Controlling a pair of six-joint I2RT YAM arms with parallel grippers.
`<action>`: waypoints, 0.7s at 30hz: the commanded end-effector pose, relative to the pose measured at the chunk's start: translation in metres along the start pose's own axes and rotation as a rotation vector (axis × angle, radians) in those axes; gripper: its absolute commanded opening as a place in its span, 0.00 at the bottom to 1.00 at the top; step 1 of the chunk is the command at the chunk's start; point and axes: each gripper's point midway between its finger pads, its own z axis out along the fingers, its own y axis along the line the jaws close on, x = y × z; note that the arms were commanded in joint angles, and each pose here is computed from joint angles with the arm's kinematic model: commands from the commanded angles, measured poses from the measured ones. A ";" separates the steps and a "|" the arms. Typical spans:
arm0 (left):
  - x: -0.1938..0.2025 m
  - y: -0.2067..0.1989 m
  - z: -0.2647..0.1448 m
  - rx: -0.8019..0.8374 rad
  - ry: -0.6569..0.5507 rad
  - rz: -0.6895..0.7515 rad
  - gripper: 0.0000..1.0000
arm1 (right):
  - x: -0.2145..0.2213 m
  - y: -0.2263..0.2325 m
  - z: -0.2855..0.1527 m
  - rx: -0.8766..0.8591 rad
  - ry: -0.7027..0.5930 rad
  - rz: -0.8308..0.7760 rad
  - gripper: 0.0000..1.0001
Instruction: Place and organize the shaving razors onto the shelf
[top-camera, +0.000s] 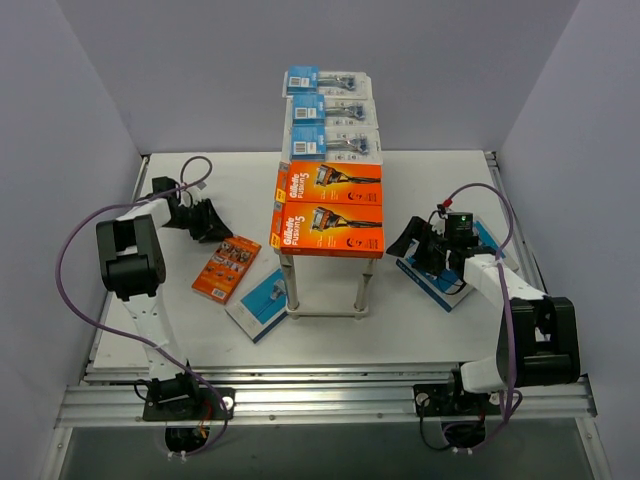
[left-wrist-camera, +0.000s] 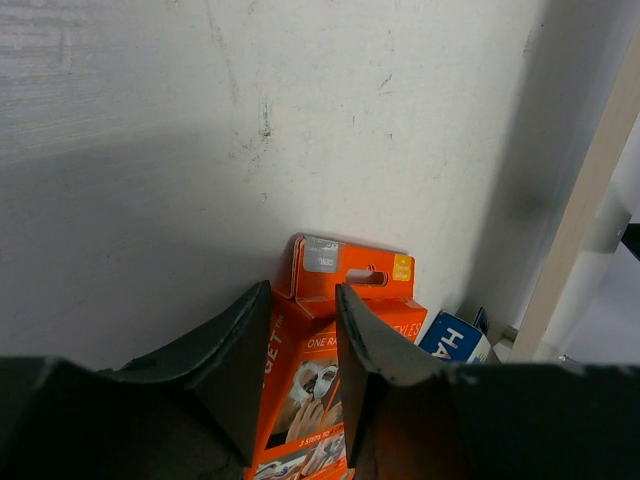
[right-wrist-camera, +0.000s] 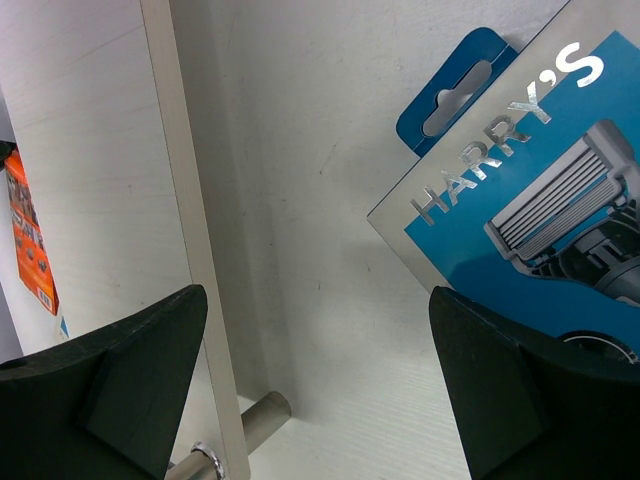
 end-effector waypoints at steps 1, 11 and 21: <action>0.007 -0.002 0.003 0.021 0.026 0.029 0.39 | 0.002 0.000 0.002 0.003 0.007 -0.018 0.88; 0.018 -0.025 -0.010 0.104 0.014 0.022 0.35 | 0.002 0.003 0.003 -0.006 0.007 -0.023 0.88; 0.035 -0.052 -0.015 0.189 0.025 0.021 0.32 | 0.003 0.005 0.002 -0.012 0.005 -0.029 0.88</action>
